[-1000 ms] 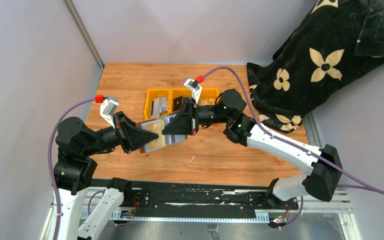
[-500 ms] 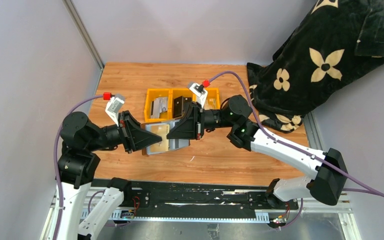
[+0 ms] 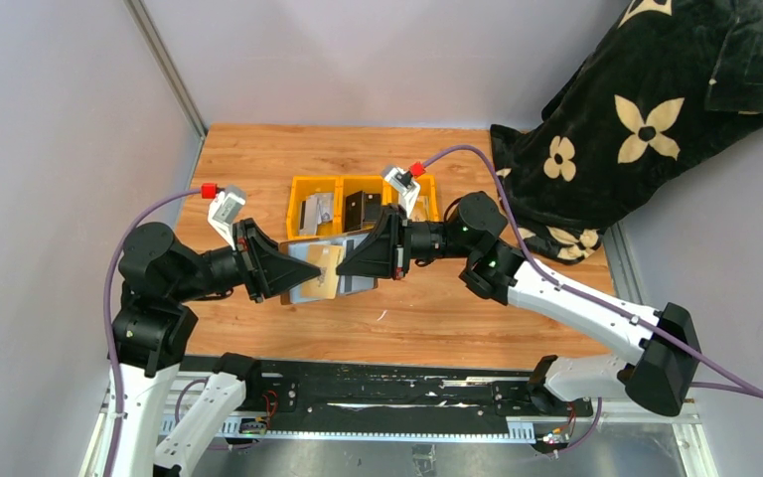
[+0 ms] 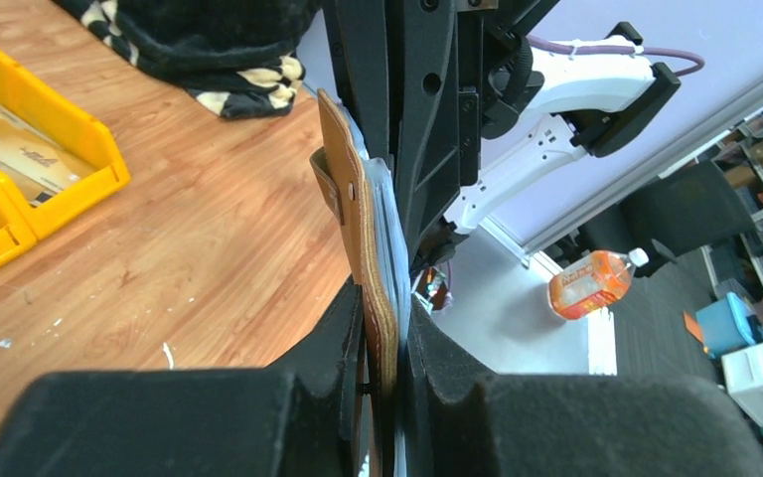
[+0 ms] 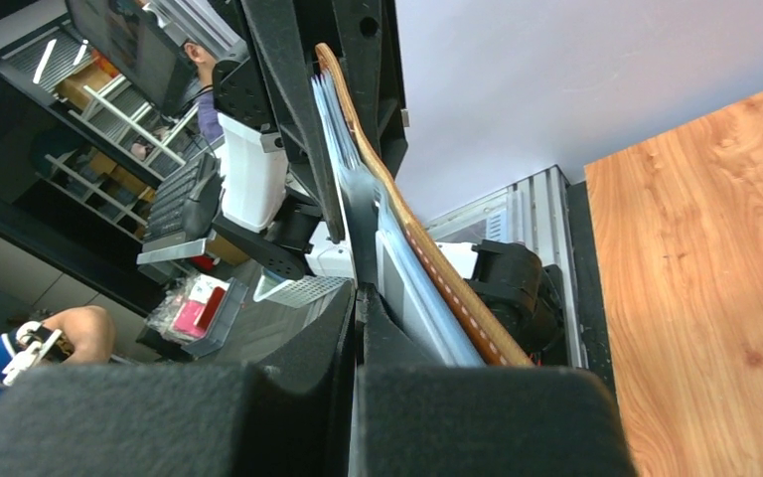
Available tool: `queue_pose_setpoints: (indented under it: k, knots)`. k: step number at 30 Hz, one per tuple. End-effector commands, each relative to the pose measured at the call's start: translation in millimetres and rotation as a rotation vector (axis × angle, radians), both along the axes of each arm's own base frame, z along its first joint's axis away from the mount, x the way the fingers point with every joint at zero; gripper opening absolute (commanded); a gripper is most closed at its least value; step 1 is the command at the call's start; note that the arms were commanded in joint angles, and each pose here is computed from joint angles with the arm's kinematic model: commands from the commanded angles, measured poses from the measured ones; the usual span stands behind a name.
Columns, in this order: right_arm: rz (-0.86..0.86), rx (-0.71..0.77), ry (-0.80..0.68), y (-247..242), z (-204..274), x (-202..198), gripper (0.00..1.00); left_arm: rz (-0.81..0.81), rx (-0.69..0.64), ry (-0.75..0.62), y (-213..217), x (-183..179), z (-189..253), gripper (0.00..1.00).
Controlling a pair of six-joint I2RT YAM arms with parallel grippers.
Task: Take the credit cards out of the card holder
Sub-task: Remove the credit card from the card holder.
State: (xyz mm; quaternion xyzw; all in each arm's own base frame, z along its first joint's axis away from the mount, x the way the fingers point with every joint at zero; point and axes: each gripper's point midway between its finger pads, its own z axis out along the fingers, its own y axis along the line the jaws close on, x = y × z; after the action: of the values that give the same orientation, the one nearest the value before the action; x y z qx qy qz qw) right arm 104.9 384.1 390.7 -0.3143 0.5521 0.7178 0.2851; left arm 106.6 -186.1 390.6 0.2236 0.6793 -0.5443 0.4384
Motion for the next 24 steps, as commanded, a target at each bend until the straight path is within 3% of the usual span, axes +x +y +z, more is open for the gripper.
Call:
queue_pose_setpoints:
  k: [1,5,8,12,16,20,23,24]
  knots:
    - [-0.060,-0.035,-0.035,-7.5,-3.7,8.2,0.00,0.047,0.003,-0.102,5.2,-2.4,17.8,0.12]
    - [-0.057,-0.021,-0.033,-5.2,-2.2,6.4,0.00,0.054,0.011,-0.099,6.1,-2.0,15.4,0.08]
    - [-0.017,-0.006,-0.029,3.2,1.2,0.7,0.13,0.074,0.007,-0.092,6.7,2.0,15.2,0.00]
    - [0.011,0.056,-0.009,9.2,12.4,-1.6,0.27,0.081,-0.003,-0.089,6.8,2.8,17.9,0.00]
    - [0.045,0.102,-0.005,8.9,21.4,-6.3,0.29,0.083,-0.001,-0.094,7.2,2.5,18.4,0.00]
    - [0.051,0.130,-0.020,3.7,30.2,-9.8,0.22,0.084,0.008,-0.095,7.5,3.1,16.4,0.00]
    - [0.049,0.125,-0.026,-0.8,30.8,-10.1,0.01,0.092,0.013,-0.104,8.2,4.8,17.0,0.00]
    - [0.043,0.117,-0.023,-3.2,29.1,-8.4,0.00,0.096,0.016,-0.108,8.7,5.0,17.2,0.00]
